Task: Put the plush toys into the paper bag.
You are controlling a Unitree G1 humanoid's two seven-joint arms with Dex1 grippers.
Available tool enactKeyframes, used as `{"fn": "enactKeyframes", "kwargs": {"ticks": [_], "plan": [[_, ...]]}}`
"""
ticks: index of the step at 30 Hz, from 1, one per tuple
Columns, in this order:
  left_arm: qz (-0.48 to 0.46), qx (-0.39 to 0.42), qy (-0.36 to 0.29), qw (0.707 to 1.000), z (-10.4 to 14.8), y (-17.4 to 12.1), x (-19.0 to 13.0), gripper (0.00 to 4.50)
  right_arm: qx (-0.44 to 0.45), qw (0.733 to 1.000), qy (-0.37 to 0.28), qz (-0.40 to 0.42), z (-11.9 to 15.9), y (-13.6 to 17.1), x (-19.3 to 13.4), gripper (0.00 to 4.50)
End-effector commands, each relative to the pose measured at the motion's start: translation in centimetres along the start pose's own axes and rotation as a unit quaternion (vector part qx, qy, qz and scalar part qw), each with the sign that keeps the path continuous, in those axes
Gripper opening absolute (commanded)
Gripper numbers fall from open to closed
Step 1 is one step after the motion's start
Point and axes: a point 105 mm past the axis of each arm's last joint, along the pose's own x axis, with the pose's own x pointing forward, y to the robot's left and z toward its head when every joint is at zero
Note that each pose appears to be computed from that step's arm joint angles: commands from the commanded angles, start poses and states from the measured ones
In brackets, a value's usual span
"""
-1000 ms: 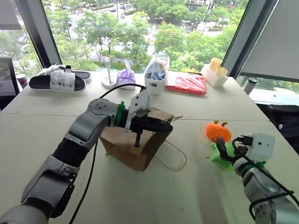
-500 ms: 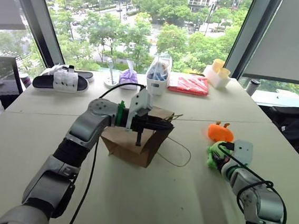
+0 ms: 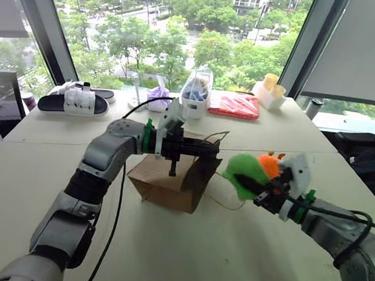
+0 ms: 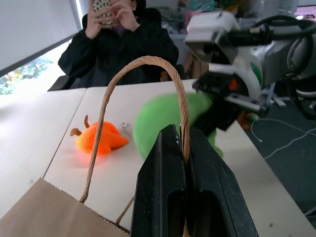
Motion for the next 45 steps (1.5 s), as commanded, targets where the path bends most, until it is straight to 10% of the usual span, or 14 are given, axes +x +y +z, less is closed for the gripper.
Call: {"fn": "enactKeyframes", "kwargs": {"ticks": [1, 17, 26, 37, 45], "plan": [[-0.014, 0.027, -0.020, 0.999, 2.0, -0.2, 0.3, 0.00, -0.006, 0.999, -0.021, 0.029, 1.1, 1.3, 1.3, 0.01], [-0.057, 0.031, -0.023, 0.998, 1.6, -2.4, 2.0, 0.00, -0.071, 0.990, 0.045, 0.112, 0.4, 2.7, 9.3, 0.01], [-0.024, 0.031, -0.019, 0.999, 1.2, -1.5, 1.1, 0.00, -0.093, 0.990, 0.022, 0.105, 1.1, 2.6, 9.3, 4.42], [0.007, 0.026, -0.028, 0.999, 1.4, -1.0, 0.1, 0.00, 0.061, 0.984, -0.166, -0.035, 5.7, -3.9, -0.8, 4.47], [0.012, 0.022, -0.031, 0.999, 1.4, -1.0, 0.3, 0.00, 0.087, 0.949, -0.107, -0.283, 1.4, -11.9, 1.4, 4.47]]}}
